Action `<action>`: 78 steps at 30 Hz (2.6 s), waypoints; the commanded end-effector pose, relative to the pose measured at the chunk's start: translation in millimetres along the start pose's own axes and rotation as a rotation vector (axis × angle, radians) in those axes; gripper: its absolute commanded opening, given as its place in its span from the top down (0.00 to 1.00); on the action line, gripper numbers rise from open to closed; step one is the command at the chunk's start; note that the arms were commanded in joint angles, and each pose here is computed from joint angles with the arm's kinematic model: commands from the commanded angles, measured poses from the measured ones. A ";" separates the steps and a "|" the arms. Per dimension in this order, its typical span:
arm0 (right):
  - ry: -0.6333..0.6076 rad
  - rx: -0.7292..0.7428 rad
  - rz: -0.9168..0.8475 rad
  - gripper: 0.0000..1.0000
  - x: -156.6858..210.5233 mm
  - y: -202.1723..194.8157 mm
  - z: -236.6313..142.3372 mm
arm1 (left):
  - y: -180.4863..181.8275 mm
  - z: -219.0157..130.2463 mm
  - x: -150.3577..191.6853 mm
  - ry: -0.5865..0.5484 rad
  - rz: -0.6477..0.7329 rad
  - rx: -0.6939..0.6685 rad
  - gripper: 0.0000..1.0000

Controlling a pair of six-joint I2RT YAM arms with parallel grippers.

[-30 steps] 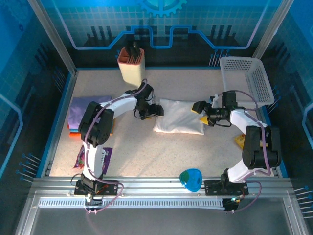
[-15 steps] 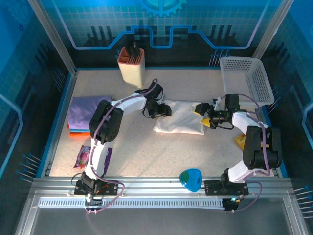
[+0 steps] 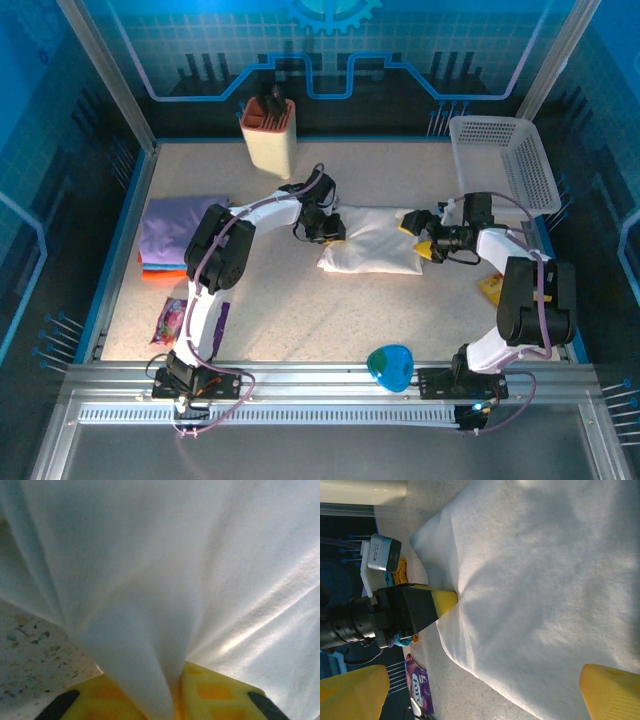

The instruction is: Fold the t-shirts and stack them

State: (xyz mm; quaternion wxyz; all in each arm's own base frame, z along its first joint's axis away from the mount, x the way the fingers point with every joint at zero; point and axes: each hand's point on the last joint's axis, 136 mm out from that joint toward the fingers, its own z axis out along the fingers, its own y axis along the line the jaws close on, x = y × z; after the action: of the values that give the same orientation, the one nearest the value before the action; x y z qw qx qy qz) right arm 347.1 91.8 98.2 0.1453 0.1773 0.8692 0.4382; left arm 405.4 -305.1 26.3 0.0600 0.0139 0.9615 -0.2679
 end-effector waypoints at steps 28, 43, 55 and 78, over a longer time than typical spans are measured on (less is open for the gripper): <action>0.007 -0.071 0.052 0.03 0.3 16.6 -13.2 | 110.1 -296.5 54.5 -0.283 0.244 -0.585 1.00; 0.024 -0.037 0.044 0.02 10.3 19.0 -10.2 | 115.2 -308.9 54.9 -0.330 0.223 -0.571 1.00; 0.216 0.037 -0.161 0.06 49.3 68.9 78.5 | 126.8 -287.4 53.3 -0.307 0.208 -0.558 1.00; 0.397 0.281 -0.298 0.05 135.0 110.3 241.5 | 197.3 -256.8 72.9 -0.163 -0.030 -0.689 0.85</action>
State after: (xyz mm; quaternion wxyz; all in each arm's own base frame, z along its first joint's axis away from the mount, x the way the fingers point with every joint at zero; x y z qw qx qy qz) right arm 350.3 382.6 51.9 0.0206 -0.0393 0.9313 0.3615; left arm 326.4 -15.5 144.8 0.1622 -0.0121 0.9851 0.0550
